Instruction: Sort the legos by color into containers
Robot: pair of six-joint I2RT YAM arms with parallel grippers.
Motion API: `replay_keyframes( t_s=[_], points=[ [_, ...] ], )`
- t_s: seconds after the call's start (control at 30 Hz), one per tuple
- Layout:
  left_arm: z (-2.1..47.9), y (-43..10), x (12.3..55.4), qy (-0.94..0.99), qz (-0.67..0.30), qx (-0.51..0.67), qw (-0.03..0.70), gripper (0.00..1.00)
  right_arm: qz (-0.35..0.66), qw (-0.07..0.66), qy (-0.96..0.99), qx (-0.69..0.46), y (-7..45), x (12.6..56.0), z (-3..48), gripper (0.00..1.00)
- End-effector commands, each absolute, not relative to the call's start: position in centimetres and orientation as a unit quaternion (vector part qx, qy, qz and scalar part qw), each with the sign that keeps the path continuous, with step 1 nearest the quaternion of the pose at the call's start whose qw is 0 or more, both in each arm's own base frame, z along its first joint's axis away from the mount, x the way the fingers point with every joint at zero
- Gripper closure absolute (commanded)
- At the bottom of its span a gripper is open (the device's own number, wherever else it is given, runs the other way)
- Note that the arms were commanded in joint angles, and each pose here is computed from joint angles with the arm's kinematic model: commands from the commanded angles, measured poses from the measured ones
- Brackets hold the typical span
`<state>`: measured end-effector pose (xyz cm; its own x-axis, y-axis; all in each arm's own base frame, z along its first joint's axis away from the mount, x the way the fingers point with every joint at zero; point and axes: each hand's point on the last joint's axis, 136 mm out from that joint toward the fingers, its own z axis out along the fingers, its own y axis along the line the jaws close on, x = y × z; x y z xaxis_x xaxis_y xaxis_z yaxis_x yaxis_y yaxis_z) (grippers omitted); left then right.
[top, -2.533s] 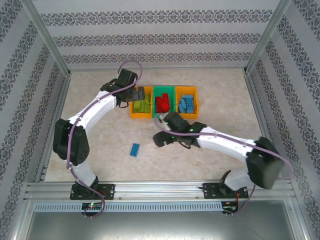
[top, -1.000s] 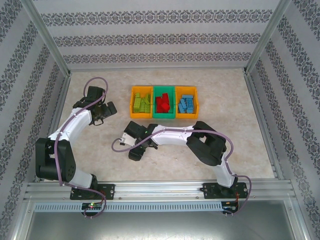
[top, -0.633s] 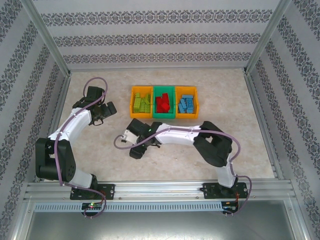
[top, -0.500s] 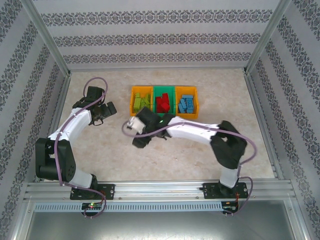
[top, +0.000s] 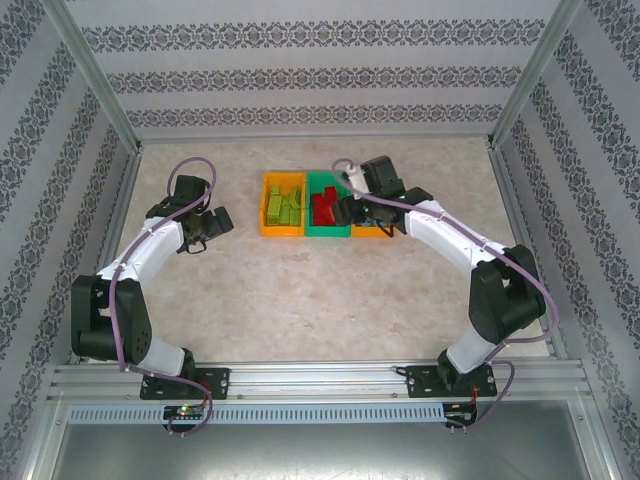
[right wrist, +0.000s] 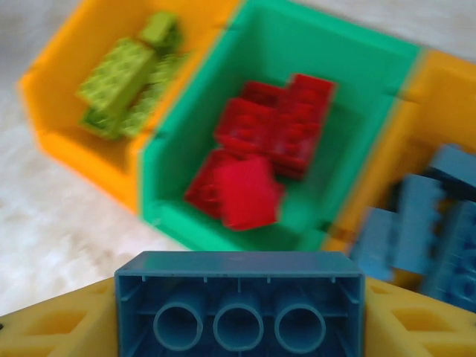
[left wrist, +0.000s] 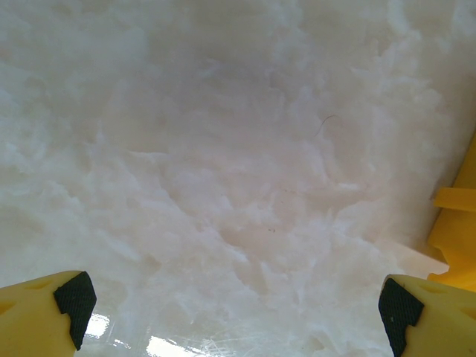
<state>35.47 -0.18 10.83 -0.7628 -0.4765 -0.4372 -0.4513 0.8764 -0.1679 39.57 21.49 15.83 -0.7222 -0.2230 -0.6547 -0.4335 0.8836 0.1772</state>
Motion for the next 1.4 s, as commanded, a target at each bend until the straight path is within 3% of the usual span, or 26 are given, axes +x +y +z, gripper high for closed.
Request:
replay_keyframes(
  t_s=[0.0, 0.33, 0.5, 0.7, 0.83, 1.0, 1.17, 1.37],
  points=[
    [10.9, 0.6, 35.7, 0.936, -0.021, -0.248, 0.25, 0.01, 0.129, 0.319, 0.934, -0.095, 18.5, 41.3, 15.4, 0.4],
    [10.8, 0.7, 35.3, 0.937, -0.015, -0.248, 0.247, 0.01, 0.091, 0.267, 0.959, -0.001, 14.5, 43.8, 12.0, 0.4],
    [10.8, 0.7, 35.1, 0.937, -0.016, -0.248, 0.247, 0.01, 0.079, 0.263, 0.961, 0.016, 13.8, 44.7, 11.5, 0.35],
    [10.7, 0.7, 35.0, 0.937, -0.014, -0.248, 0.247, 0.01, 0.072, 0.266, 0.961, 0.013, 13.7, 45.0, 11.7, 0.1],
    [10.8, 0.8, 35.0, 0.937, -0.013, -0.247, 0.247, 0.01, 0.068, 0.319, 0.945, 0.012, 12.9, 44.6, 14.3, 0.02],
    [11.3, 1.4, 34.9, 0.935, 0.004, -0.239, 0.261, 0.01, 0.001, 0.402, 0.916, -0.003, 9.1, 42.9, 17.2, 0.02],
    [11.8, 3.1, 34.7, 0.921, 0.049, -0.224, 0.314, 0.01, -0.037, 0.494, 0.868, 0.018, 3.1, 39.8, 18.2, 0.02],
    [13.2, 2.6, 36.0, 0.902, 0.039, -0.163, 0.397, 0.01, -0.067, 0.57, 0.816, 0.07, -2.1, 37.7, 16.7, 0.02]
  ],
)
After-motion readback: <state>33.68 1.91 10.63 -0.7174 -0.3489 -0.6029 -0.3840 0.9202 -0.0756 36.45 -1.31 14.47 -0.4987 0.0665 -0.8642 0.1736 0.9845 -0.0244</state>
